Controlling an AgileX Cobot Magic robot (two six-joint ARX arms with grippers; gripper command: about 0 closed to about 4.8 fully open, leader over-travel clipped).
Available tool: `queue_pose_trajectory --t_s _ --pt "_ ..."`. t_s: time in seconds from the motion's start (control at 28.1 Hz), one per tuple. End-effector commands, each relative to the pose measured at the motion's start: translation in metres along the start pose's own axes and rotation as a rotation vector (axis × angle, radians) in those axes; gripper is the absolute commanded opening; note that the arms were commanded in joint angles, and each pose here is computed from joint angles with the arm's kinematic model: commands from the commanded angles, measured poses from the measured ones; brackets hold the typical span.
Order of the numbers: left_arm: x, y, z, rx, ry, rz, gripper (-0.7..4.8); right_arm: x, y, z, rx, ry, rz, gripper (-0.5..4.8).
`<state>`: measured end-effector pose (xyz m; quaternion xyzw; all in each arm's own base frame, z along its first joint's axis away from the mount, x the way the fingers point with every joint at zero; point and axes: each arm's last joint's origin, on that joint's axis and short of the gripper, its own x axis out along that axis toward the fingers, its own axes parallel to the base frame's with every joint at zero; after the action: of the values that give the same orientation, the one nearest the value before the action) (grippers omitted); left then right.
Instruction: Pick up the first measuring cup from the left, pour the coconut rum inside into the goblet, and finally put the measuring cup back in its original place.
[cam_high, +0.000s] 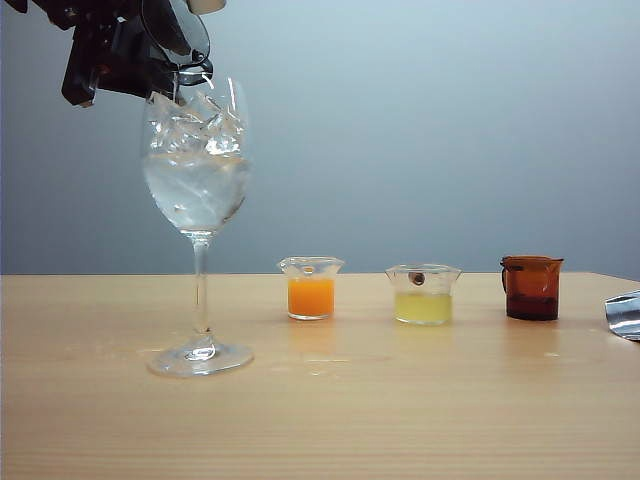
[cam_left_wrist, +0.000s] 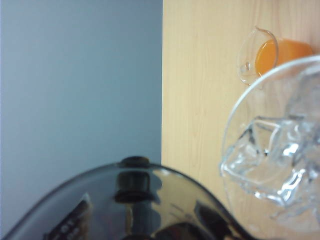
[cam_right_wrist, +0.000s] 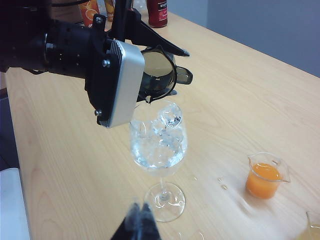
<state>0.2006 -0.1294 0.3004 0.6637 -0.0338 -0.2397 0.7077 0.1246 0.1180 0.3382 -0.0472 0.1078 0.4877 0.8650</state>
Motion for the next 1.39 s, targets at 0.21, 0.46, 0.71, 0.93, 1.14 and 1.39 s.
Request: queue_pose_trajectory --t_s 0.21,0.46,0.71,0.93,1.14,1.39 --pt "-0.0021 0.0036 0.003 0.069 -0.011 0.028 0.24 -0.0012 0.0002 0.003 -0.011 -0.022 0.001 -0.04" --pt "-0.0038 0.0023 0.0106 0.123 -0.032 0.028 0.24 -0.0012 0.0002 0.0029 -0.036 -0.021 0.001 -0.04" --pt "-0.0038 0.0026 0.0098 0.145 0.003 0.033 0.24 -0.0012 0.0003 0.0029 -0.036 -0.02 0.001 -0.04" --pt "-0.0041 0.0048 0.01 0.17 0.005 0.055 0.24 -0.0012 0.0003 0.0029 -0.036 -0.02 0.001 -0.04" --pt "-0.0041 0.0056 0.01 0.221 0.006 0.064 0.21 -0.0012 0.0003 0.0029 -0.036 -0.02 0.001 -0.04" --pt "-0.0042 0.0059 0.0101 0.274 0.008 0.066 0.2 -0.0012 0.0003 0.0029 -0.036 -0.02 0.001 -0.04"
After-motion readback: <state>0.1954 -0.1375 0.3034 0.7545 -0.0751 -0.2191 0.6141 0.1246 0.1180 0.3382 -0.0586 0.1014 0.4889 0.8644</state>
